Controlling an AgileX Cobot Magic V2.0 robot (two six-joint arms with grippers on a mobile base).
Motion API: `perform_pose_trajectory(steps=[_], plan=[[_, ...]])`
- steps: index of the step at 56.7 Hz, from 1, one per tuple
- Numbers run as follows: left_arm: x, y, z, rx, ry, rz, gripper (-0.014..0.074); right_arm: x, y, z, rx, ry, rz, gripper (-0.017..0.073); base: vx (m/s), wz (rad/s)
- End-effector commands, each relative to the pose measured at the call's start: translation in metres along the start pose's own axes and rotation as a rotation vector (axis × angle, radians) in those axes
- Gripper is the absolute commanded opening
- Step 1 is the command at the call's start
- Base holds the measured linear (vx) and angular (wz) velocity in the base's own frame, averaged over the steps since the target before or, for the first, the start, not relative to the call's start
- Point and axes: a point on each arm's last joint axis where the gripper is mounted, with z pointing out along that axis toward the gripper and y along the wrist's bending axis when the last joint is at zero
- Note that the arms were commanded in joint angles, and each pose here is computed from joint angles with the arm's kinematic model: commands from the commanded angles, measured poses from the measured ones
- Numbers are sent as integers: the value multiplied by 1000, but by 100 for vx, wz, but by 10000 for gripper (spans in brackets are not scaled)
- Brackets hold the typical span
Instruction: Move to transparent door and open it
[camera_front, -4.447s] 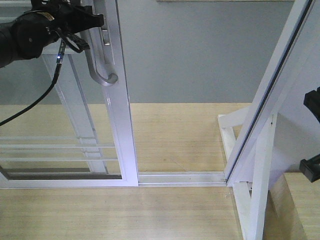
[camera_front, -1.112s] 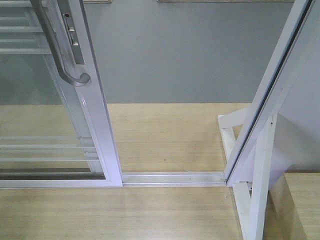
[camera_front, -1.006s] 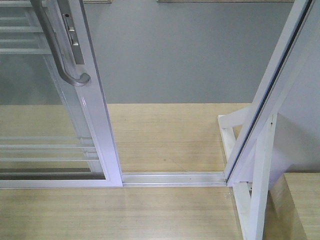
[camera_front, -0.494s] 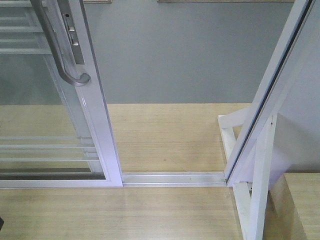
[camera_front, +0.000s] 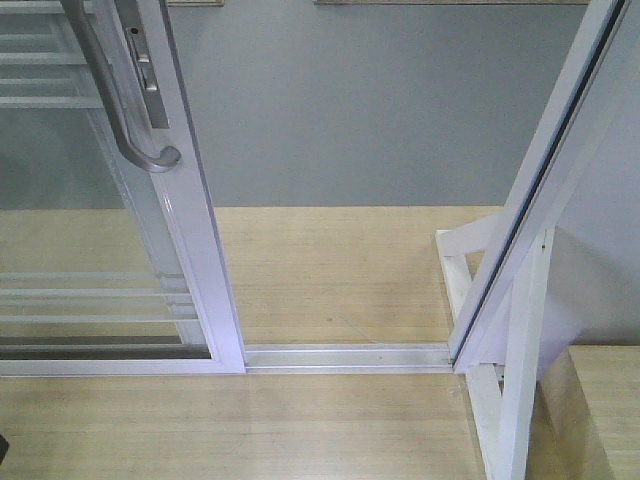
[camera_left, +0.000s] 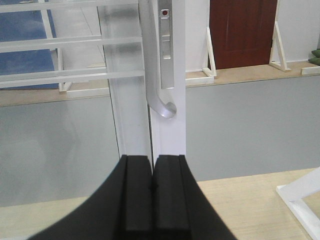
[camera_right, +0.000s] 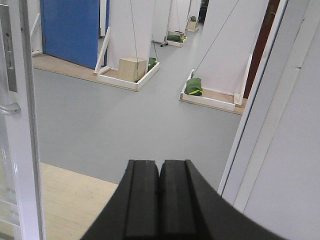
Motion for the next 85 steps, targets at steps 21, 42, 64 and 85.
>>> perform_pose_trajectory(steps=[21, 42, 64, 85], plan=[[-16, 2, -3, -18, -115, -4, 3, -17, 7, -1, -89, -136, 70, -4, 0, 0], [-16, 2, -3, -18, -115, -4, 3, 73, 29, 36, -136, -218, 228, -4, 0, 0], [-16, 2, -3, -18, -116, -4, 3, 109, 28, 39, -32, -142, 212, -4, 0, 0], [-16, 2, -3, -18, -116, -4, 3, 109, 24, 39, 33, -137, 214, -4, 0, 0]])
